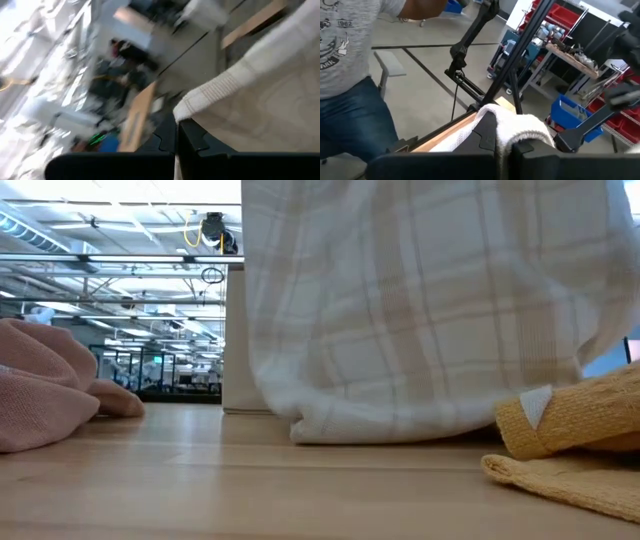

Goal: Fold towel
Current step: Fold the white patterned towel

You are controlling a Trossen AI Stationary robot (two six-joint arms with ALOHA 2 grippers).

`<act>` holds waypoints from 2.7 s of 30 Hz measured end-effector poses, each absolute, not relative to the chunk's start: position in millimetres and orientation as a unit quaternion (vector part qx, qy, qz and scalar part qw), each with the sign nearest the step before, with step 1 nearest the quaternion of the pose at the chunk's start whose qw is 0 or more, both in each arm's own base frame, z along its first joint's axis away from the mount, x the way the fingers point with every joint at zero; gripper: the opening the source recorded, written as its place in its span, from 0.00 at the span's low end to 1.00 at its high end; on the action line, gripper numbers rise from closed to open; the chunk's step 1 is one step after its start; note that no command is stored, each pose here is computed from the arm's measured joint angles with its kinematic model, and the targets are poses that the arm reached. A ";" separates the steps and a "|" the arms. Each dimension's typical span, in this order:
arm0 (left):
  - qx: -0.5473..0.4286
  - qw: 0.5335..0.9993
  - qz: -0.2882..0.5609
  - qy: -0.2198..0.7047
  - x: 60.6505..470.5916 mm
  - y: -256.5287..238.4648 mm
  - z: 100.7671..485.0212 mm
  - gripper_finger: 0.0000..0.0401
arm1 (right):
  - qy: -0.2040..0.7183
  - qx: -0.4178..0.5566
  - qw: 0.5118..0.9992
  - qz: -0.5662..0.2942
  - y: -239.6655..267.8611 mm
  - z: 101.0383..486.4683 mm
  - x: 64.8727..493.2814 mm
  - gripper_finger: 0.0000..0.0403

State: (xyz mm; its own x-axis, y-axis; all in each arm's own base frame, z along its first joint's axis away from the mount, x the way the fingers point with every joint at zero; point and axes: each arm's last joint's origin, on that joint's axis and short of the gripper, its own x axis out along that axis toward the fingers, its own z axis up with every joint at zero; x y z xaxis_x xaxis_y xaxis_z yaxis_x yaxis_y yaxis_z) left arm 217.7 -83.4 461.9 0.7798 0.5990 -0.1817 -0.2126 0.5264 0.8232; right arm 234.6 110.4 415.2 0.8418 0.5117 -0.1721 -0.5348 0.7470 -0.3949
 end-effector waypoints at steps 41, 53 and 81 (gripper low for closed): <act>0.064 0.821 -0.026 0.567 159.2 -130.5 356.6 0.00 | 0.166 -0.167 0.898 0.371 168.5 244.5 378.0 0.00; -0.004 0.738 0.031 0.674 141.2 -141.1 295.7 0.00 | 0.108 -0.090 0.901 0.411 144.9 188.9 424.3 0.02; -0.025 0.735 0.038 0.677 128.3 -154.0 289.5 0.29 | 0.085 -0.024 0.851 0.518 157.8 231.7 403.6 0.53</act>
State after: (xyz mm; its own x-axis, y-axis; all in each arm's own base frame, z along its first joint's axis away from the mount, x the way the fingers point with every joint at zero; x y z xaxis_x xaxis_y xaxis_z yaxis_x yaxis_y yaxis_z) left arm 128.3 -154.0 289.5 0.0803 0.0225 -0.9965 -0.0895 0.9959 0.0152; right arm 403.6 157.8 231.7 0.4483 0.8776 -0.1697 -0.8859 0.4616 0.0467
